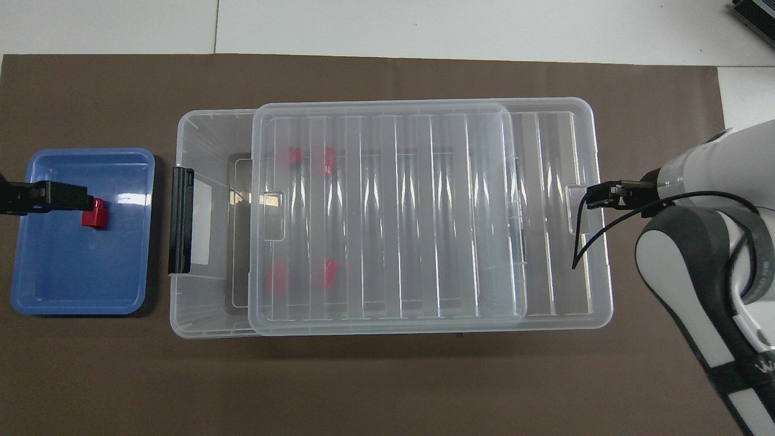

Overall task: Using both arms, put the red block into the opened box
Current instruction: 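Slide the clear lid away from the left gripper with the right gripper, then grasp the red block in the blue tray with the left gripper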

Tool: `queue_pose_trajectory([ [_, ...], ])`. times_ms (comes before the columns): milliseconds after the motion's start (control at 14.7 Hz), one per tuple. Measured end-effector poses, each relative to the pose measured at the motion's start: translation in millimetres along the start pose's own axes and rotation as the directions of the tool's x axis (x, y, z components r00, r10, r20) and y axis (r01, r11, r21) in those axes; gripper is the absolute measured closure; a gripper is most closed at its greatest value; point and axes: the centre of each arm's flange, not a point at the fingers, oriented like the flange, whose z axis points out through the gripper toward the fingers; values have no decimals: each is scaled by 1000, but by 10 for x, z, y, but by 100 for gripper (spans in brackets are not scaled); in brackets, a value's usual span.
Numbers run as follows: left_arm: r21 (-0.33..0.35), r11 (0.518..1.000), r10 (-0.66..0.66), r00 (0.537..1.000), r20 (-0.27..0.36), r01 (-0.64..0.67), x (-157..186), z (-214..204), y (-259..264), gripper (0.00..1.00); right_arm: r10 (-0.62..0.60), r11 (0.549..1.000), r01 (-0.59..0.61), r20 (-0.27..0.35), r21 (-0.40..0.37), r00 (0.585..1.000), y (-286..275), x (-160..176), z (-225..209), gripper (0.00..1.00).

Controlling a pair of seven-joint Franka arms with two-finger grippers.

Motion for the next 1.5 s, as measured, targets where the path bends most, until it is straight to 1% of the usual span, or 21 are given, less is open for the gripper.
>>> queue_pose_trajectory([
  [136,0,1000,0,1000,0,0,0,0,0,0,0,1000,0,2,-1,1000,139,19,-3,1],
  [409,0,1000,0,1000,0,0,0,0,0,0,-41,999,41,1,-2,999,487,64,-5,1],
  [751,0,1000,0,1000,0,0,0,0,0,0,0,1000,0,2,-3,1000,800,84,-3,1],
  [955,0,1000,0,1000,1,0,-1,1,0,0,15,1000,-14,3,-4,1000,899,85,1,1],
  [1228,1,1000,-7,1000,29,7,-32,33,-33,0,19,1000,-18,2,-4,1000,925,85,-4,0],
  [1297,6,1000,-11,1000,26,11,-30,42,-67,0,18,1000,-18,0,-4,1000,923,85,-16,0],
  [1365,16,1000,-24,1000,10,24,-16,39,-151,0,16,1000,-16,-4,-5,1000,914,88,-42,0],
  [1501,27,998,-59,997,-51,61,21,98,-467,0,8,1000,-8,1,-5,1000,873,85,-157,0],
])
